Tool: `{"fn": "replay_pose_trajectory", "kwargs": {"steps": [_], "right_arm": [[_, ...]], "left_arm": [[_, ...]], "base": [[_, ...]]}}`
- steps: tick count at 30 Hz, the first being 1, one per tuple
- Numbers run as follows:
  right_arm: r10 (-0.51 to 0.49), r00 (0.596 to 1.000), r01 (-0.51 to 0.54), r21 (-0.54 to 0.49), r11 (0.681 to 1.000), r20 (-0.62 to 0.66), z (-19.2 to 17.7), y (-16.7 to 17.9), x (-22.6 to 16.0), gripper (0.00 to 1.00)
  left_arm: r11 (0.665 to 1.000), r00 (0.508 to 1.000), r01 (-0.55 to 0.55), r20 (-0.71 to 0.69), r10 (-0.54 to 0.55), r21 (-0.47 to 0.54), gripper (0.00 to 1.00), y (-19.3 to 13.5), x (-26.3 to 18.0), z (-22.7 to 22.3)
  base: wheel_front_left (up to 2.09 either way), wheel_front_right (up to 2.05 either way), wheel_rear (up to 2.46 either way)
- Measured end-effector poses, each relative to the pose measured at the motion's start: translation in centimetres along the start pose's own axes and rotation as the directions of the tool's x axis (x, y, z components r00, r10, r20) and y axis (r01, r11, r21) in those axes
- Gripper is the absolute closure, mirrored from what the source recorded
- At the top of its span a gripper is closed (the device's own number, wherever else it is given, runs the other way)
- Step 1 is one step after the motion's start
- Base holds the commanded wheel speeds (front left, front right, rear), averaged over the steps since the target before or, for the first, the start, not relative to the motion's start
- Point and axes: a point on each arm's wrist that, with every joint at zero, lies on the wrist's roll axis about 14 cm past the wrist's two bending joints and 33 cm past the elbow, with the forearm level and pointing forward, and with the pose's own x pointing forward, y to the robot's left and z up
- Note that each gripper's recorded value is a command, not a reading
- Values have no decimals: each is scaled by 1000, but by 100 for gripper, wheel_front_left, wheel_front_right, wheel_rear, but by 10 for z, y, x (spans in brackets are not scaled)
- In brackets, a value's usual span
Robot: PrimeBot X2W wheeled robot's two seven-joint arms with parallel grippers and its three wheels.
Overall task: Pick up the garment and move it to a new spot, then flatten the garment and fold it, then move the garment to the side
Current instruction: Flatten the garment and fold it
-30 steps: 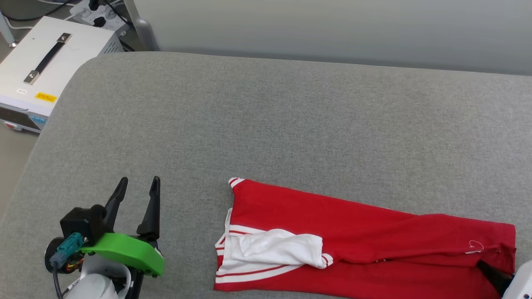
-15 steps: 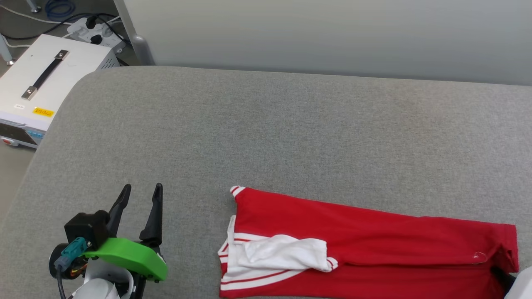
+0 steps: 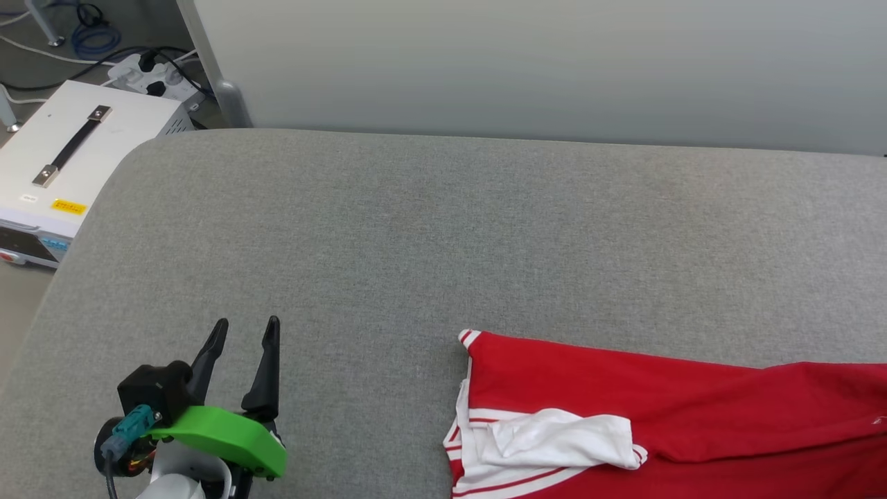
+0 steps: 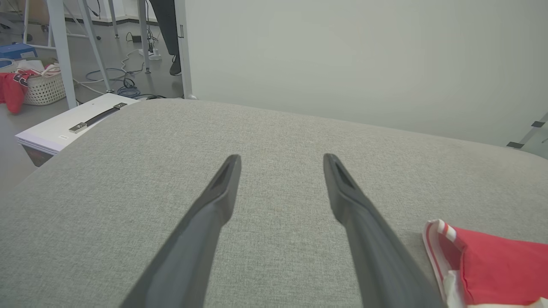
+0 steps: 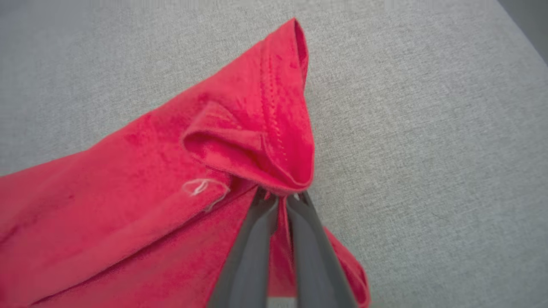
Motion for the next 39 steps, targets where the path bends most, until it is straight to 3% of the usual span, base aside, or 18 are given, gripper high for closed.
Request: {"fn": "replay_pose_trajectory", "kwargs": {"steps": [11, 18, 26, 30, 34, 39], "right_arm": [[175, 984, -172, -53, 984, 37, 11, 62, -31, 100], [353, 935, -353, -6, 935, -12, -4, 135, -53, 100], [547, 834, -543, 75, 836, -65, -17, 209, -70, 100], [663, 744, -643, 182, 744, -83, -34, 247, -74, 100], [737, 669, -707, 223, 671, -97, -51, 284, -81, 100], [767, 630, -738, 214, 640, -120, -67, 312, -80, 100]], "left_arm": [[1000, 1000, 0, 21, 0, -20, 0, -6, -9, 2], [999, 999, -6, 43, 8, -35, 0, -5, -12, 7], [998, 996, -60, 70, 62, -33, 0, 14, -17, 16], [996, 993, -84, 78, 86, -34, 0, 23, -21, 18], [994, 991, -106, 83, 108, -31, 0, 31, -27, 20], [993, 990, -116, 80, 118, -30, 0, 34, -34, 18]], "base": [[0, 0, 0], [0, 0, 0], [0, 0, 0], [0, 0, 0], [0, 0, 0], [0, 0, 0]]}}
